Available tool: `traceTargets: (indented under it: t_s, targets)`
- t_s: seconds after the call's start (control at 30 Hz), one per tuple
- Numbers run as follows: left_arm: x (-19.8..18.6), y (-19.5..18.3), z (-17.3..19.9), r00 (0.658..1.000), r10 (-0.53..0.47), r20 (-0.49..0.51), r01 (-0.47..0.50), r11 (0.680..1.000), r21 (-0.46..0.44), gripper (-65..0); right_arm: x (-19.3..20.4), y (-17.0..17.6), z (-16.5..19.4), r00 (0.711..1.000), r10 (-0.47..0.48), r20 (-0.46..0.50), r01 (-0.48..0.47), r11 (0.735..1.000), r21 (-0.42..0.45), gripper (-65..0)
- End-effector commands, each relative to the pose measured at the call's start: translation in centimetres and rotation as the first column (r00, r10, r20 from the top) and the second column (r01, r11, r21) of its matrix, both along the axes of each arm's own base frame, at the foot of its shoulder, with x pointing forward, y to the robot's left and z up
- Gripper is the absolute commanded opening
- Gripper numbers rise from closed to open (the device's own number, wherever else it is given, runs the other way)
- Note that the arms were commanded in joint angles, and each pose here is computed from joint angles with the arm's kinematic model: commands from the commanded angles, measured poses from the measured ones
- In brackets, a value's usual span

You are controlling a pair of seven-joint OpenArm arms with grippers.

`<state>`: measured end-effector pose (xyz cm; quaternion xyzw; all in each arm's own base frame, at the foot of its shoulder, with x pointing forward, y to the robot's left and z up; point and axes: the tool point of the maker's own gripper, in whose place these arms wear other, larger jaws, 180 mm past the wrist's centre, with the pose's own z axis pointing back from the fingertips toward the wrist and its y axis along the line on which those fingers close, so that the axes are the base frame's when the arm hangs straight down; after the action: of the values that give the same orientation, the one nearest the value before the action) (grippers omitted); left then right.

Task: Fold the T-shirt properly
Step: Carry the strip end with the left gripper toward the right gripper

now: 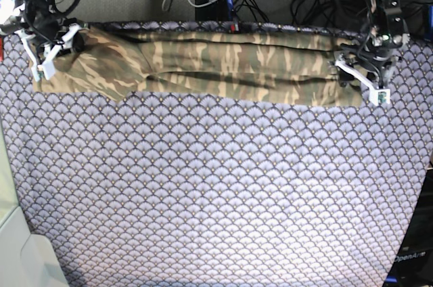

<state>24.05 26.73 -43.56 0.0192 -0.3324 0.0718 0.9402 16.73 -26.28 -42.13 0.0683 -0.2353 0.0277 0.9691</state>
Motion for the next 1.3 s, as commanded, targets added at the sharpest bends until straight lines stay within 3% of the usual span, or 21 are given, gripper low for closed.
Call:
traceTargets:
  t_s: [0.0,0.1,0.17,0.27,0.37,0.43,0.53,0.77,0.83,1.03,1.17,1.27]
  targets:
    - [-0.9,0.3,-0.8,0.999,0.003,-0.053,-0.002,1.000,0.015,-26.5,0.1,-0.5,0.3,1.000,0.007,0.002,-0.007,1.000,-0.021,-43.1]
    - [-1.5,-0.6,-1.4,0.998,0.010,-0.064,-0.012,1.000,-0.026,-26.7,0.1,-0.5,0.3,1.000,0.007,0.002,-0.007,1.000,-0.021,-43.1]
    - [-1.7,-0.8,-1.6,0.998,0.016,-0.065,-0.019,0.999,-0.051,-30.5,0.1,-0.5,0.3,1.000,0.007,0.002,-0.007,1.000,-0.021,-43.1]
    - [-2.3,-1.1,-2.6,0.995,0.024,-0.092,-0.032,0.996,-0.081,-45.6,0.1,-0.6,0.4,1.000,0.004,0.002,-0.004,1.000,-0.022,-43.1]
    - [-2.9,-1.0,-3.7,0.992,0.034,-0.124,-0.045,0.995,-0.092,-65.0,0.1,-0.6,0.4,1.000,0.003,0.003,-0.003,1.000,-0.023,-43.1]
    - [-2.9,-1.0,-3.7,0.992,0.034,-0.124,-0.045,0.995,-0.092,-62.7,0.1,-0.6,0.4,1.000,0.003,0.003,-0.003,1.000,-0.023,-43.1]
    - [-2.5,-1.3,-2.8,0.995,0.028,-0.096,-0.037,0.995,-0.092,-64.5,0.1,-0.7,0.4,1.000,0.004,0.003,-0.004,1.000,-0.024,-43.1]
    - [0.7,-5.2,6.2,0.988,-0.046,0.146,0.056,0.996,-0.067,-64.3,0.1,-0.7,0.4,1.000,0.004,0.003,-0.004,1.000,-0.026,-43.2]
    - [1.2,-6.6,8.2,0.983,-0.060,0.172,0.074,0.994,-0.080,-64.3,0.1,-0.7,0.5,1.000,0.005,0.003,-0.005,1.000,-0.028,-43.2]
    - [3.3,-10.8,10.7,0.975,-0.116,0.191,0.144,0.979,-0.142,-64.3,0.1,-0.5,0.4,1.000,0.009,0.001,-0.008,1.000,-0.024,-43.2]
    - [3.4,-16.3,10.6,0.951,-0.244,0.191,0.280,0.942,-0.186,-64.4,0.2,-0.5,0.4,1.000,0.008,0.004,-0.008,1.000,-0.023,-43.2]
    - [2.9,-20.2,10.0,0.955,-0.248,0.165,0.285,0.921,-0.266,-64.4,0.2,-0.5,0.4,1.000,0.008,0.005,-0.008,1.000,-0.022,-43.2]
